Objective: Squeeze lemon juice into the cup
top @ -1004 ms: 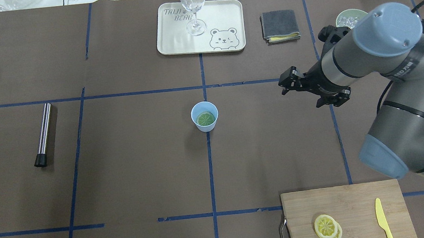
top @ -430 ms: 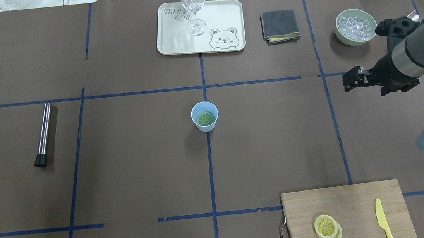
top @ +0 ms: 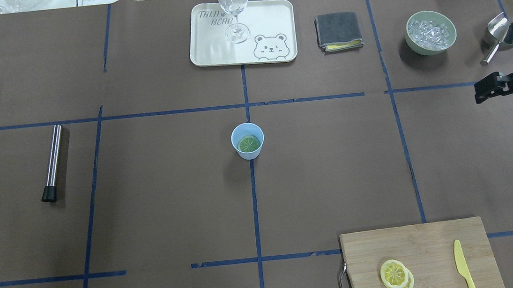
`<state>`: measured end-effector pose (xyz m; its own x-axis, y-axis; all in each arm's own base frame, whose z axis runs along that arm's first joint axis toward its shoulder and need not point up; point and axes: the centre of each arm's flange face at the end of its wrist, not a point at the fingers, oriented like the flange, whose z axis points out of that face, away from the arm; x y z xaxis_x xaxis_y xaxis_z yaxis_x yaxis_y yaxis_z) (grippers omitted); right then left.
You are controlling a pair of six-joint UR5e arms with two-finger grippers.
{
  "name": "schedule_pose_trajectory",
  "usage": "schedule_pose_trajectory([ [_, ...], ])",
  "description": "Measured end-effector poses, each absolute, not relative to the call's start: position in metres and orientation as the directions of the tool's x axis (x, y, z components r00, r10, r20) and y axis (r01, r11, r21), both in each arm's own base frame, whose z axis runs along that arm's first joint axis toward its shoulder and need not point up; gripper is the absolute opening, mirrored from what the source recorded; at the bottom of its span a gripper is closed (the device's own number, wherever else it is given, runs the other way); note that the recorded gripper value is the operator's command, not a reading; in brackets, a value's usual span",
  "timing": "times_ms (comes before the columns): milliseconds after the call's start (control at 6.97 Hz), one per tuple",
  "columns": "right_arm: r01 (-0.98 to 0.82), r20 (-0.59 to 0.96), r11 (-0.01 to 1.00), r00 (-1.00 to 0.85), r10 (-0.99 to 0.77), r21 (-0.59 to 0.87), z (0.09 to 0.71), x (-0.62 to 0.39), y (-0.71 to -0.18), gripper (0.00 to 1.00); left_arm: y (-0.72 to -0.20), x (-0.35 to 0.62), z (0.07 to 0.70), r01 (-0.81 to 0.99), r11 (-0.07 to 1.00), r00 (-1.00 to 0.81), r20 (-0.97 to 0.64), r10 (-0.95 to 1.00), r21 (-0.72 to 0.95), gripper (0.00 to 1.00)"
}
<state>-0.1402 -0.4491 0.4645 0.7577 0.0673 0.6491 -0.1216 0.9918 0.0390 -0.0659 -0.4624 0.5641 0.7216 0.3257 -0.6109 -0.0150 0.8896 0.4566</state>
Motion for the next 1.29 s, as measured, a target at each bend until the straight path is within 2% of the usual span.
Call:
schedule_pose_trajectory([
  [287,-0.071,0.662,0.996,0.749,0.018,0.053,0.500,-0.085,-0.450,1.00,-0.469,-0.045,0.554,0.031,0.918,0.712,-0.654,0.257,0.395,1.00],
  [717,-0.045,0.665,0.998,0.747,0.000,0.050,0.525,-0.058,-0.440,1.00,-0.500,0.062,0.521,0.087,0.978,0.642,-0.762,0.091,0.190,1.00],
  [1290,-0.034,0.684,0.999,0.730,0.007,0.026,0.531,-0.057,-0.431,1.00,-0.531,0.232,0.494,0.015,0.998,0.645,-0.763,0.037,0.061,0.99],
])
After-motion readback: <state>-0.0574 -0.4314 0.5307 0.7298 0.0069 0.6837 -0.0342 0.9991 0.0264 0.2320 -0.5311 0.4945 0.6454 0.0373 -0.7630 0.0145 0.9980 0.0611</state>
